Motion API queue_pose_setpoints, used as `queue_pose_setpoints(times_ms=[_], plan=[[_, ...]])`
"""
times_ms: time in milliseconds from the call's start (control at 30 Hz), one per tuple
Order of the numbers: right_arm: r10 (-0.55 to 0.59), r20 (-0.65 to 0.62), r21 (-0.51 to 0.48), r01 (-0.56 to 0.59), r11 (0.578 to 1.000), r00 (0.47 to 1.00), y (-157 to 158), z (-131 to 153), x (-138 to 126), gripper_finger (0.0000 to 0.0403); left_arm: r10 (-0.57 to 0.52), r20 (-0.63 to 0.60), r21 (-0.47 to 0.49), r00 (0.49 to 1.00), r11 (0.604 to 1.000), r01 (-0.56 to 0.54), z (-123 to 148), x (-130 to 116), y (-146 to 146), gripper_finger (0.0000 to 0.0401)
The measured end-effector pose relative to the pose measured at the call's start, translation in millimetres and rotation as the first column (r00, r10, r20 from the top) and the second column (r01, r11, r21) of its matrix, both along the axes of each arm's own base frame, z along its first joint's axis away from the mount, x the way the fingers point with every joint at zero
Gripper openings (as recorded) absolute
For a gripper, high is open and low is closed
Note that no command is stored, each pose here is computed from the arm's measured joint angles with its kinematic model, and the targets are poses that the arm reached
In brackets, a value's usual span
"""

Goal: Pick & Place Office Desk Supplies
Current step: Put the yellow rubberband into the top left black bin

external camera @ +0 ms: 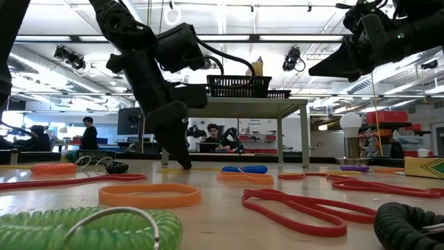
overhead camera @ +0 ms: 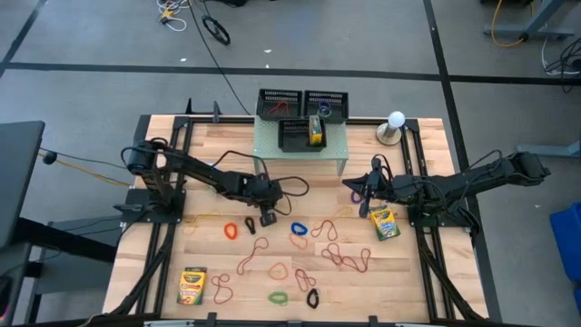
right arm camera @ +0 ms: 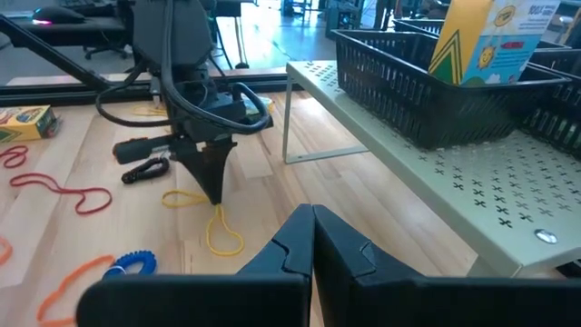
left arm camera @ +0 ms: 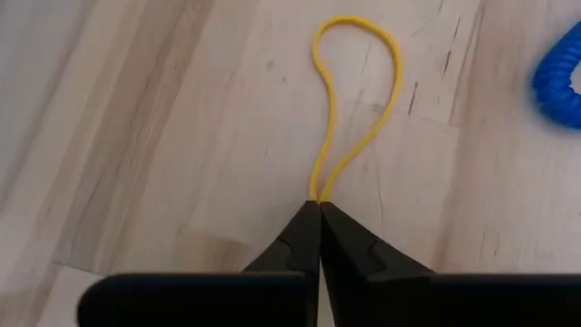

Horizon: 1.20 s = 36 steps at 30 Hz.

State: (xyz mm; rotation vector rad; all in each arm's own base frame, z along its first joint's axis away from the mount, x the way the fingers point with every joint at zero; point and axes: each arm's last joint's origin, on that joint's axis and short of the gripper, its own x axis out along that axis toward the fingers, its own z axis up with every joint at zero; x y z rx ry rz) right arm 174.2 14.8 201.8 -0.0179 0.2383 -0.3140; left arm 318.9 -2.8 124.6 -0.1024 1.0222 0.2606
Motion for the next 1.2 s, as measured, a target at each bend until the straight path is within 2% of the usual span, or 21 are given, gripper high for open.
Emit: queue_pose_setpoints(times_ms=[333,600,767,900,1200], plan=[[0.0,0.0,0.0,0.0,1.0,1.0,0,0,0,0.0007,-0.03,-0.006,0.012,1.0,0.999,0.03,2,-2,-9,0.0008],[0.0,0.001,0.0,0.0,1.0,1.0,0,0,0,0.0007,-0.071,0.024,0.013,0.997,0.997,0.071,17,-7,-23,0.0007],[0.001,0.0,0.0,-0.001,1.0,1.0,0,0,0,0.0007,-0.07,0.061,0.047,0.996,0.997,0.067,48,-23,-33,0.0007],[0.0,0.0,0.0,0.0,1.0,1.0,0,0,0,0.0007,-0.064,0.131,0.021,0.989,0.998,0.062,79,-38,-33,0.0007],[0.001,0.0,0.0,-0.001,1.0,1.0,0,0,0,0.0007,0.032,0.21,0.061,0.977,0.997,-0.046,126,-75,-5,0.0007]])
